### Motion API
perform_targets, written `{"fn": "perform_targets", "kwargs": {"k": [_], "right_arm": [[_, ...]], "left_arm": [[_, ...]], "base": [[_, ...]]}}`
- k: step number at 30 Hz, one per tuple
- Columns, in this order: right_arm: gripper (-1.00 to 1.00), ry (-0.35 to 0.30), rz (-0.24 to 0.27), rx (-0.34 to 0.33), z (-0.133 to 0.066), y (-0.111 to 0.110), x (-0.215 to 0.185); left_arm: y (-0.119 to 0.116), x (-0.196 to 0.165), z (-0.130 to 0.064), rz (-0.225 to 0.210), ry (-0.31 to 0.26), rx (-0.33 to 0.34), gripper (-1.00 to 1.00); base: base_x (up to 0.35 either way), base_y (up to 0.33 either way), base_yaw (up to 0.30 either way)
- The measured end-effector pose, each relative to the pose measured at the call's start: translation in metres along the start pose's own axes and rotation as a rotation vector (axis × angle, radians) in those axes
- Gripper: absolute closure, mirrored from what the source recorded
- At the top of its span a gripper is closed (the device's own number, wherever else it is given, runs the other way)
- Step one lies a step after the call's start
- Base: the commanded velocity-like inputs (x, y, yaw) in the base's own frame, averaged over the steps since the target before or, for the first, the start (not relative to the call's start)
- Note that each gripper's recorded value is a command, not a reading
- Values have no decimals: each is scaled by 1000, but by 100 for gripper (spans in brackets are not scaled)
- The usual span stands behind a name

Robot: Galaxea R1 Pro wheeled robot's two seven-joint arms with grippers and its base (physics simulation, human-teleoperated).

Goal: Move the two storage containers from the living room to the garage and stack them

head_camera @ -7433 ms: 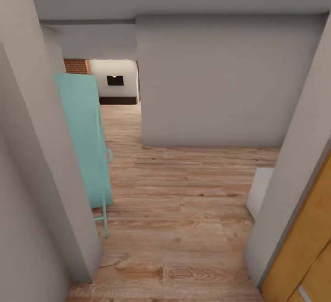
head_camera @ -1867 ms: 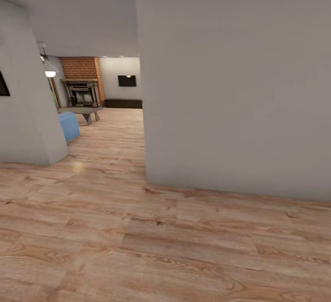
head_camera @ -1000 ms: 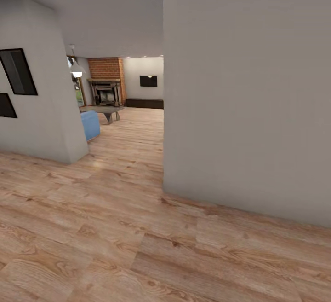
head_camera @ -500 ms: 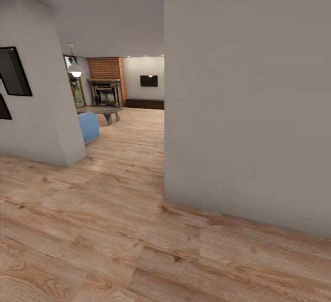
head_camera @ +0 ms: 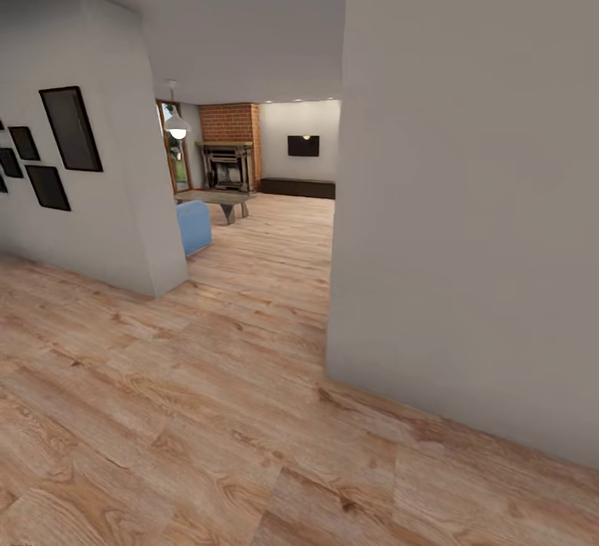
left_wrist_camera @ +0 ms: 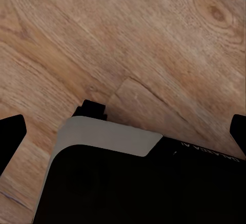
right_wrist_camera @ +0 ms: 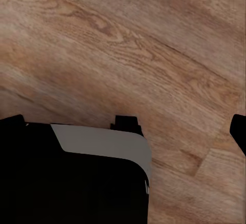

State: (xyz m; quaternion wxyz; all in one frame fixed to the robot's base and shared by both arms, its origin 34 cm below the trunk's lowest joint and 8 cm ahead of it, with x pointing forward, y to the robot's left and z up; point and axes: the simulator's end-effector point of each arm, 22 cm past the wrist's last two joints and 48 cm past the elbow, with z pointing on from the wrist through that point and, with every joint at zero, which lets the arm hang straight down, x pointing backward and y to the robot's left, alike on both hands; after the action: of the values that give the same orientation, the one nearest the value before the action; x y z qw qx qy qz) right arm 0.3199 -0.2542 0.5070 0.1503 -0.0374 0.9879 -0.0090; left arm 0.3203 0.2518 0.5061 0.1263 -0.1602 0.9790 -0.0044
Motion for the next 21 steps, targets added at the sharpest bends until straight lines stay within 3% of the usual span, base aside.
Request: {"fn": "perform_targets", "kwargs": {"k": [21], "right_arm": [[-100,-1,1,-1,0,0,0]], "left_arm": [[0,0,0,0,0,0,-100]], "base": [[322,0,268]]}}
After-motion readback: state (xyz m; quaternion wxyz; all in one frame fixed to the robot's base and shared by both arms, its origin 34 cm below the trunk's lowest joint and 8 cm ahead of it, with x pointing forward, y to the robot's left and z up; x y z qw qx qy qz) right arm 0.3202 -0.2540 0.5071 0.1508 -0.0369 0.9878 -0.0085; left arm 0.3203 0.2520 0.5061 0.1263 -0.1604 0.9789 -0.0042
